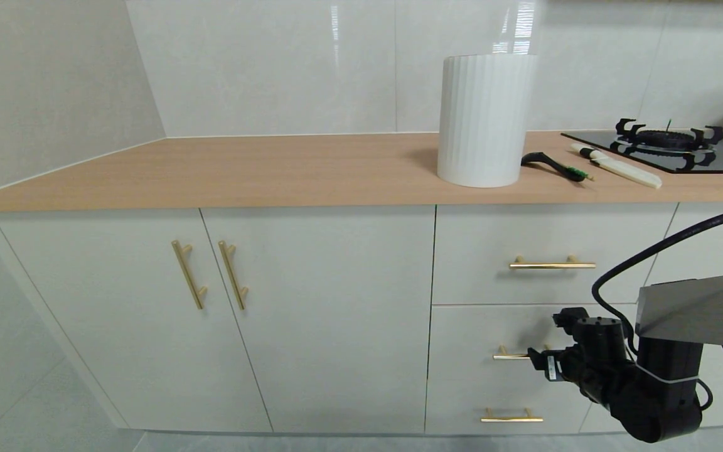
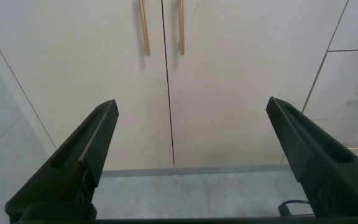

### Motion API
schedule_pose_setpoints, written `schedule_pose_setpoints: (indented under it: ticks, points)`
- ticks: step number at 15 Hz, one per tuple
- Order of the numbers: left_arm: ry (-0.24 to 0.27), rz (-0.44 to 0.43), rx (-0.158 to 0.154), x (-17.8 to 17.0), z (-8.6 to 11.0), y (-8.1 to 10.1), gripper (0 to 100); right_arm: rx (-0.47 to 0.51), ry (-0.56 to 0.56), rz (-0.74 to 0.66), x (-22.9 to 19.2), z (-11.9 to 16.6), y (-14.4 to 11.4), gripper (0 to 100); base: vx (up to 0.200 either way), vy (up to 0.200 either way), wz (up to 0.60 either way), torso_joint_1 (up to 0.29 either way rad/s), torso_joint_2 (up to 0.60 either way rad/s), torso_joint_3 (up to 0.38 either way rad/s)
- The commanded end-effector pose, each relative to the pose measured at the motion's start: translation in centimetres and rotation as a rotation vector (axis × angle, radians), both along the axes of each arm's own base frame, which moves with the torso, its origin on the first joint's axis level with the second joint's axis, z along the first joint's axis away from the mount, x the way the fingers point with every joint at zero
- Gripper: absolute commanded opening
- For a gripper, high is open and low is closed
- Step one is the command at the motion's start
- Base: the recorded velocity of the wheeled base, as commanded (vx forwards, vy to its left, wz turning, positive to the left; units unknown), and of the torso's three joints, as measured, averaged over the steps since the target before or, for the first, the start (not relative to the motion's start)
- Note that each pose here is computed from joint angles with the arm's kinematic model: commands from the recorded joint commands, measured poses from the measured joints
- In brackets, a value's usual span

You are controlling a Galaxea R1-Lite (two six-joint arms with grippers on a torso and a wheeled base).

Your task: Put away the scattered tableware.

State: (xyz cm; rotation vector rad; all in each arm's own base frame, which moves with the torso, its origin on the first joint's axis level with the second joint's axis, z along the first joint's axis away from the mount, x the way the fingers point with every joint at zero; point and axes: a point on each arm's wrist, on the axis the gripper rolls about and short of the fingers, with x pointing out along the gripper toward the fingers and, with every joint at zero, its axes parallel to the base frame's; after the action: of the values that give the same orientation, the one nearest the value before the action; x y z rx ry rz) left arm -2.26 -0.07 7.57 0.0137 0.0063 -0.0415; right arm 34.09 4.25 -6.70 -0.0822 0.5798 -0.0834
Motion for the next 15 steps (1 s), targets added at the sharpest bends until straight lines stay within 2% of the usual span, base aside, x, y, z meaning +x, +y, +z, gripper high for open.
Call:
schedule_pose_setpoints:
  ticks: [1,6,7,9,11,15]
  points:
    - [0.001,0.0,0.0,0.0,0.0,0.0,100,-0.003,0.014,0.003,-0.2,-0.1,0.0,100,0.0,0.0,0.0,0.0,0.0,0.0]
    - [0.001,0.0,0.0,0.0,0.0,0.0,100,-0.01,0.066,0.004,-1.1,0.4,-0.2,100,0.0,0.0,0.0,0.0,0.0,0.0]
    - [0.003,0.0,0.0,0.0,0.0,0.0,100,-0.029,0.109,0.023,-1.8,0.5,-0.2,100,0.0,0.0,0.0,0.0,0.0,0.0]
    - [0.003,0.0,0.002,0.0,0.0,0.0,100,-0.054,0.14,0.064,-2.9,1.9,-0.3,100,0.0,0.0,0.0,0.0,0.0,0.0]
    - [0.001,0.0,0.0,0.0,0.0,0.0,100,-0.021,0.122,0.112,-4.5,7.3,-0.4,100,0.0,0.0,0.0,0.0,0.0,0.0]
    - [0.001,0.0,0.002,0.0,0.0,0.0,100,0.072,0.236,0.231,-9.7,18.7,-0.8,100,0.0,0.0,0.0,0.0,0.0,0.0]
